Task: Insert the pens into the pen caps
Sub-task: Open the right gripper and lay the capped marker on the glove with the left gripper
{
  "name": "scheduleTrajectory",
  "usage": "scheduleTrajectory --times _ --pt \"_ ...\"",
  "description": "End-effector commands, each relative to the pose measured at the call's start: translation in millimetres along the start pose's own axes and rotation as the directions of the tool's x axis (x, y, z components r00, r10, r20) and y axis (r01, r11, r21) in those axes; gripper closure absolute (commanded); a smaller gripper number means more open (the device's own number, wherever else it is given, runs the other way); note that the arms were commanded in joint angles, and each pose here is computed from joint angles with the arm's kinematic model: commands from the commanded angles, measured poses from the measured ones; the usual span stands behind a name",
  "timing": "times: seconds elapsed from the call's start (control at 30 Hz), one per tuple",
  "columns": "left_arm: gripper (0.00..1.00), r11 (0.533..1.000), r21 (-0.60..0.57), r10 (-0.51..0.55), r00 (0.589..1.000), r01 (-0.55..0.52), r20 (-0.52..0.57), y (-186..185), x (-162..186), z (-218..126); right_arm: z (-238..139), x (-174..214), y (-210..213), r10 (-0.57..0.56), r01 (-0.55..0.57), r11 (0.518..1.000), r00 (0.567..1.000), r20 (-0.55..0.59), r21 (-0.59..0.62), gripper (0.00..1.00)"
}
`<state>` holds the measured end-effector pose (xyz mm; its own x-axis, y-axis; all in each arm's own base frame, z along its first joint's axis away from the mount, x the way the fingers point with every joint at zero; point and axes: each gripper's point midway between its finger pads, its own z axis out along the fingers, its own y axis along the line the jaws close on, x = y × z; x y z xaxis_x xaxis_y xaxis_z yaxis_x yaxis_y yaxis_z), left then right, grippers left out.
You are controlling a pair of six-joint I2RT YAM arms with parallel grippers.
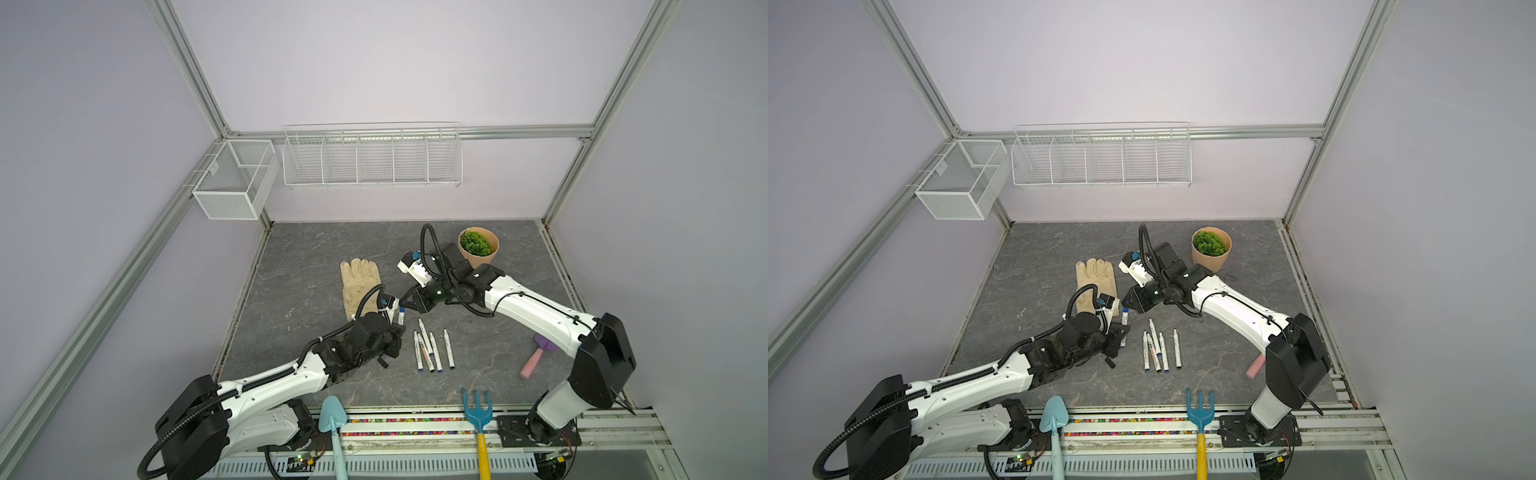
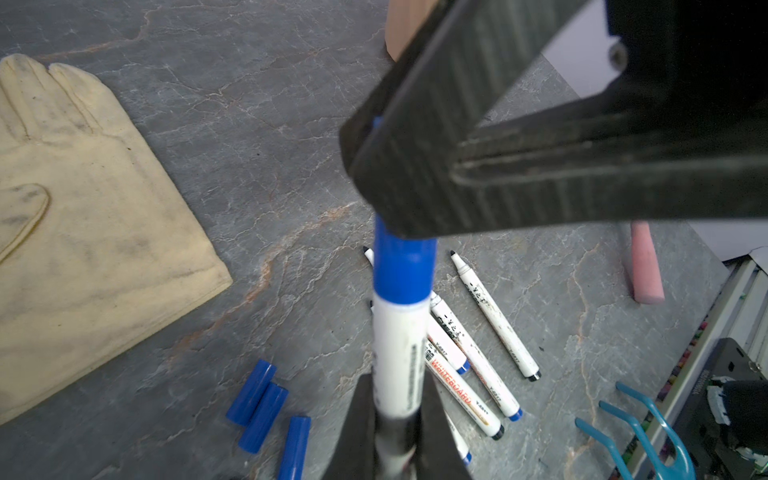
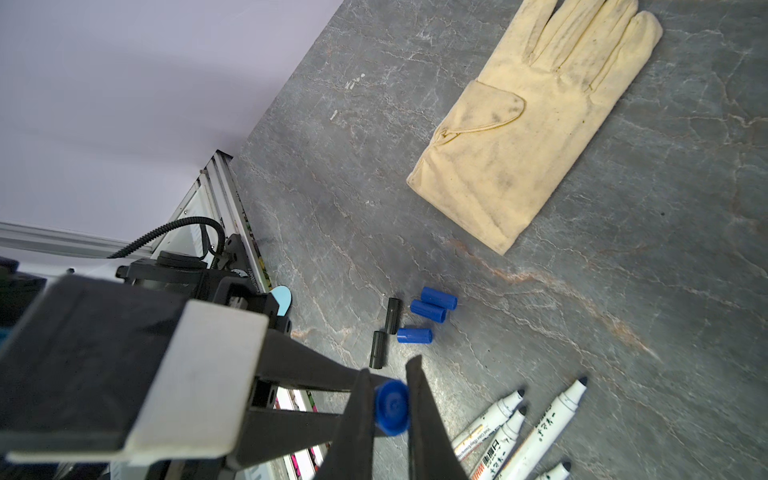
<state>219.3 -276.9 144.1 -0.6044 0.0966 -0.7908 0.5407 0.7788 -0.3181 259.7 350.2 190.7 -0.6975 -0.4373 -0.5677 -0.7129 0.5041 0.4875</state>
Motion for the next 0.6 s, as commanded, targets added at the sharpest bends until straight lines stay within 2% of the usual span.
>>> scheduleTrajectory --times 0.0,0.1,0.13,0.2,0.3,0.4,0.5,0.57 --pt "1.0 0.975 0.143 -0.222 0.788 0.171 0.574 -26.3 -180.4 -68.2 1.4 111.1 -8.3 0.209 -0.207 0.977 0.906 -0.367 0.045 0.88" --pt "1.0 0.969 0.147 -0.247 0.796 0.198 0.553 -22.6 -170.9 -62.1 -9.5 88.7 -13.0 0.248 -0.252 0.968 0.932 -0.264 0.017 0.82" --pt "1.0 0.967 0.148 -0.253 0.802 0.205 0.541 -21.9 -166.7 -59.2 -13.2 82.0 -13.5 0.258 -0.264 0.964 0.938 -0.23 0.003 0.77" --pt "1.0 0.963 0.151 -0.271 0.814 0.225 0.515 -19.6 -157.6 -52.7 -24.3 64.1 -13.4 0.259 -0.265 0.964 0.955 -0.143 -0.022 0.58" --pt "1.0 0.952 0.143 -0.306 0.821 0.27 0.482 -11.4 -140.1 -42.4 -47.0 37.9 -16.3 0.269 -0.268 0.963 0.963 0.014 -0.036 0.43" --pt "1.0 0.935 0.119 -0.352 0.828 0.334 0.437 5.1 -126.4 -33.0 -67.2 22.5 -28.1 0.3 -0.3 0.954 0.945 0.129 -0.025 0.4" --pt "1.0 0.909 0.071 -0.405 0.835 0.41 0.371 31.3 -114.0 -22.4 -74.1 26.8 -43.1 0.322 -0.33 0.943 0.936 0.139 0.036 0.4" --pt "1.0 0.904 0.031 -0.414 0.854 0.427 0.314 45.3 -108.6 -14.4 -74.5 31.3 -49.0 0.337 -0.347 0.936 0.932 0.129 0.056 0.41"
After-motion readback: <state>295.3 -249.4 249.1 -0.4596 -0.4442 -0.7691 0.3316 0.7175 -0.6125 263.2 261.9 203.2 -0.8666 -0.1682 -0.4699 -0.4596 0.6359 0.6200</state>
